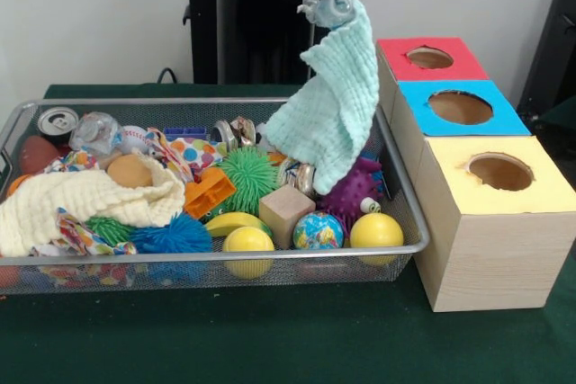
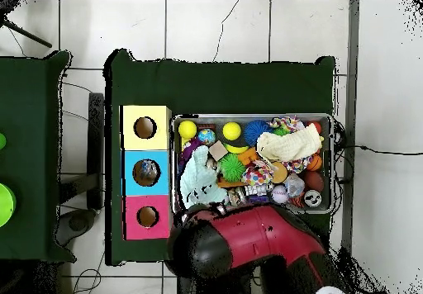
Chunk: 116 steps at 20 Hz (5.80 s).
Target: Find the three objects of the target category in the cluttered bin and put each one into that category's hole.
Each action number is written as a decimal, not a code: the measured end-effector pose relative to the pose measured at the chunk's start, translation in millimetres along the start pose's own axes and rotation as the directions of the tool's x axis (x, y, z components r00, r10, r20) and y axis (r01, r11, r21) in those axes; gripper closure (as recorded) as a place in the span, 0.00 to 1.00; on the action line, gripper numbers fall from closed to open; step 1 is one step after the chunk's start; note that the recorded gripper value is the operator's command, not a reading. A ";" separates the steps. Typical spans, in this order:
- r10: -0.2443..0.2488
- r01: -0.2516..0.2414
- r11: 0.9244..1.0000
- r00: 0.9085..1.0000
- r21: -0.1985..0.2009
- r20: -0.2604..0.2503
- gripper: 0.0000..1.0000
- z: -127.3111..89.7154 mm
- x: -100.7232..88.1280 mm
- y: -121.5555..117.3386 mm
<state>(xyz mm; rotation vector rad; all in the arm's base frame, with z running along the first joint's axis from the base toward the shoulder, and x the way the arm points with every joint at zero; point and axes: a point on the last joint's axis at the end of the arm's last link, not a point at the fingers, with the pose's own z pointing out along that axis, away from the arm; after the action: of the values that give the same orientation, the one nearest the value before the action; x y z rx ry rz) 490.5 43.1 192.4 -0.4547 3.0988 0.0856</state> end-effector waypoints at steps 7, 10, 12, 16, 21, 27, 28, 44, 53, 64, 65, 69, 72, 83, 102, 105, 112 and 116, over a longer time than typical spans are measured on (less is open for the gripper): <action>-0.030 0.030 1.000 0.999 -0.008 -0.039 1.00 -1.9 -3.9 21.2; -0.022 0.022 1.000 0.999 -0.009 -0.037 1.00 -4.4 -5.9 21.9; -0.015 0.015 1.000 0.999 -0.006 -0.031 1.00 -7.9 -7.9 21.8; -0.009 0.009 1.000 1.000 -0.004 -0.025 1.00 -10.7 -9.7 21.6; 0.005 -0.005 1.000 1.000 -0.005 -0.023 1.00 -15.6 -11.8 22.2; 0.040 -0.040 0.999 0.999 0.019 -0.035 1.00 -41.4 -16.0 28.1; 0.042 -0.041 0.999 0.998 0.024 -0.039 1.00 -45.3 -16.1 30.0; 0.024 -0.017 0.997 0.994 0.074 -0.104 1.00 -81.4 -17.6 59.5; 0.020 -0.017 1.000 0.992 0.025 -0.122 1.00 -63.5 -18.8 59.3; -0.021 0.020 1.000 0.992 -0.009 -0.126 1.00 -50.7 -39.8 64.4; -0.030 0.029 1.000 0.992 -0.009 -0.123 1.00 -51.4 -44.4 67.6; -0.084 0.081 0.996 0.991 -0.032 -0.102 1.00 -50.2 -75.3 93.0; -0.121 0.116 0.992 0.988 -0.054 -0.095 1.00 -46.0 -98.1 113.4; -0.167 0.151 0.983 0.972 -0.106 -0.167 1.00 -45.2 -145.7 149.0; -0.033 0.010 0.990 0.987 -0.141 -0.160 1.00 -45.1 -179.7 66.9; 0.008 -0.036 0.986 0.985 -0.162 -0.170 1.00 -35.8 -188.5 28.8; 0.012 -0.047 0.983 0.981 -0.175 -0.195 1.00 -9.0 -212.7 -31.9; -0.053 0.016 0.984 0.978 -0.179 -0.203 1.00 4.5 -237.3 -43.8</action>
<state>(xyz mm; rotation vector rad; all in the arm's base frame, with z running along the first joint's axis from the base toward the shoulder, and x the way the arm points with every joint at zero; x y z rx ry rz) 730.3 69.5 189.5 -0.5555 3.3008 0.3366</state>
